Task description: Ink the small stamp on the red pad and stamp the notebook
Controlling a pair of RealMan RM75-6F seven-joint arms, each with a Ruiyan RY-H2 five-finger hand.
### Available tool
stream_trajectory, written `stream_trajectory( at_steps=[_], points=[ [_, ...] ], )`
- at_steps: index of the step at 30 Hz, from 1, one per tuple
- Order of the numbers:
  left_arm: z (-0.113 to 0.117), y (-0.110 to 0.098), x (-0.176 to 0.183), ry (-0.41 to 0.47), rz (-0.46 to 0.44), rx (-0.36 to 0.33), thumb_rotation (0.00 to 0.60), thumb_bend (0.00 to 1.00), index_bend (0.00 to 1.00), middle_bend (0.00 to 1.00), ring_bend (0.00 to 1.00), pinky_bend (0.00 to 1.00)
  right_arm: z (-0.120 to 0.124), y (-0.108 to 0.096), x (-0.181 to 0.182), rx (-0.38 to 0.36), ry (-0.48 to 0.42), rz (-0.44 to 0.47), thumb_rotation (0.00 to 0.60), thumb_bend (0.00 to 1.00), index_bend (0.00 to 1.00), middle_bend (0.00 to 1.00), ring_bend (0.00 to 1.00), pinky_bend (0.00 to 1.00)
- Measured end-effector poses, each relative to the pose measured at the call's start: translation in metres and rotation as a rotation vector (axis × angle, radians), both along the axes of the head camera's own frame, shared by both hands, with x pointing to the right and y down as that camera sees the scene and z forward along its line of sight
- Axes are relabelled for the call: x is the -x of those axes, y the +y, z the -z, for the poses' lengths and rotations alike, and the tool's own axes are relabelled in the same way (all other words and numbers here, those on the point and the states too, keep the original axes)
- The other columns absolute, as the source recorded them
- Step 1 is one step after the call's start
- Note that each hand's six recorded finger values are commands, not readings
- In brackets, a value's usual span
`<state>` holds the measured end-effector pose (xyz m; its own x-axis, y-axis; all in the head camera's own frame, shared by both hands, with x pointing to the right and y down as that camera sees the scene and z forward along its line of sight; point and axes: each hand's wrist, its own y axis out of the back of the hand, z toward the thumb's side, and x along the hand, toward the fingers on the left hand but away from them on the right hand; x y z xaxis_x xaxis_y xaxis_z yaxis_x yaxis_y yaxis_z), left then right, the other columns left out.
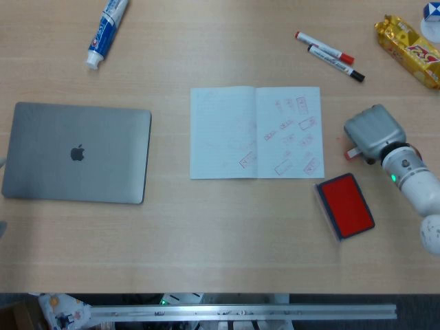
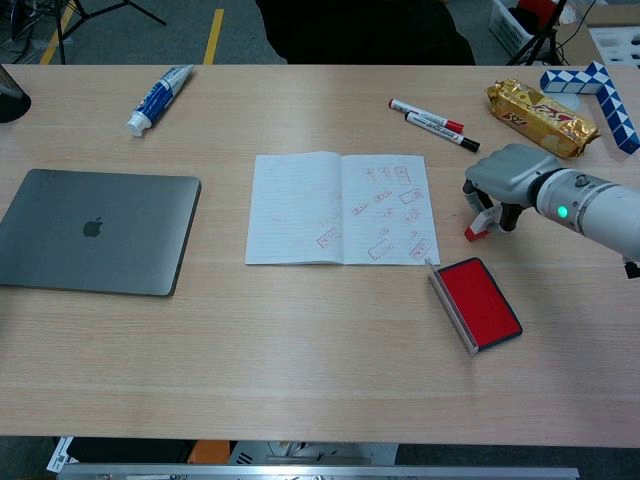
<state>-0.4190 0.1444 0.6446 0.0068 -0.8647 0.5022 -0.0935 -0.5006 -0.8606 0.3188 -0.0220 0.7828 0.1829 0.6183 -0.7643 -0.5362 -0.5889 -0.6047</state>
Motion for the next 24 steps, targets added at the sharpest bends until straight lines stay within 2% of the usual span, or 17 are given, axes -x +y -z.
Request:
stream_trajectory(
  at_steps=[24],
  points=[
    [0.0008,-0.0002,-0.0002,-0.002,0.0,0.001,0.6,0.24,0.05,0.03,0.25,0.23,0.0023,0.0027,-0.0019,-0.024,-0.023,0.002,0.6,0.22,0.43,0.44,0.36,0.34]
  ],
)
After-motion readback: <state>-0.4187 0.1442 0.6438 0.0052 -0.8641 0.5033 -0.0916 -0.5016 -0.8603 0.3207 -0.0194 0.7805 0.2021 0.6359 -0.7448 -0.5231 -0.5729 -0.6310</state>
